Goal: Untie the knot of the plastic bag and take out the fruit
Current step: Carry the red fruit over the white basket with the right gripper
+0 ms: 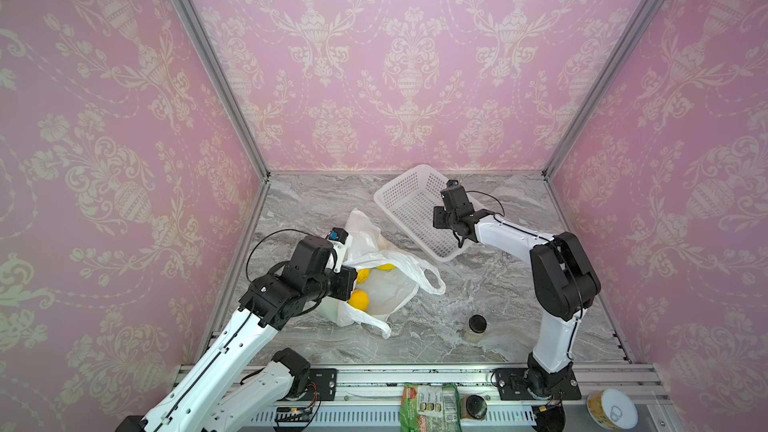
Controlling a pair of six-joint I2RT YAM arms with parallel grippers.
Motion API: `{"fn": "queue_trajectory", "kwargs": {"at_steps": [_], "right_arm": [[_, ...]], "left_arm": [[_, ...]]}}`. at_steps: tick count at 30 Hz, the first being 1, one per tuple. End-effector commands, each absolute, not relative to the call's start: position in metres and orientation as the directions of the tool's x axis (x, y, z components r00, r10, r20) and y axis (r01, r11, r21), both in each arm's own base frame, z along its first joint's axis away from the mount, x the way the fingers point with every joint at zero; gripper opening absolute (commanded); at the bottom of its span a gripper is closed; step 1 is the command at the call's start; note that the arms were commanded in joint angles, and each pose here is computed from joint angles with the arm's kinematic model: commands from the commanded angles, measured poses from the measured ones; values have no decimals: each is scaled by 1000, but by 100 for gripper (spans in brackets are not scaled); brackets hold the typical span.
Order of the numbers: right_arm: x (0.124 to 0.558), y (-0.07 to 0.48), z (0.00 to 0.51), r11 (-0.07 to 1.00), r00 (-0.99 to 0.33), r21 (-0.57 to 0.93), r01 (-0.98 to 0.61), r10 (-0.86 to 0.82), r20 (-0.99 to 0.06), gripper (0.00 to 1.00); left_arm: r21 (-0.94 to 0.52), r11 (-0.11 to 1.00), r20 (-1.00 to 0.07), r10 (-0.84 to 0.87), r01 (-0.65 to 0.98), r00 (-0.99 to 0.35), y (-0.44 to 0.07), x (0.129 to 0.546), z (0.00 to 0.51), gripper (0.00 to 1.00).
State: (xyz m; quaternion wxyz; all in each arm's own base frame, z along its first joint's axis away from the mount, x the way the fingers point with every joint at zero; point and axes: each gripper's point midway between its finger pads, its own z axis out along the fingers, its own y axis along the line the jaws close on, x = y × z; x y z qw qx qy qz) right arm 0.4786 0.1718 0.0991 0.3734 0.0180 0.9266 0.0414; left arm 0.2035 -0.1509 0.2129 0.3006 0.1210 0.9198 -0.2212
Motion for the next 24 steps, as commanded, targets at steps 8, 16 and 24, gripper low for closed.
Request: {"fn": "queue_trajectory", "kwargs": {"at_steps": [8, 16, 24], "right_arm": [[460, 155, 82, 994, -766, 83, 68, 105, -634, 75], [426, 143, 78, 993, -766, 85, 88, 122, -631, 86], [411, 152, 90, 995, -754, 69, 67, 96, -650, 92]], "left_arm": [[-316, 879, -619, 93, 356, -780, -148, 204, 215, 0], [-319, 878, -618, 94, 358, -781, -148, 203, 214, 0], [-323, 874, -623, 93, 363, -777, -149, 202, 215, 0]]}}
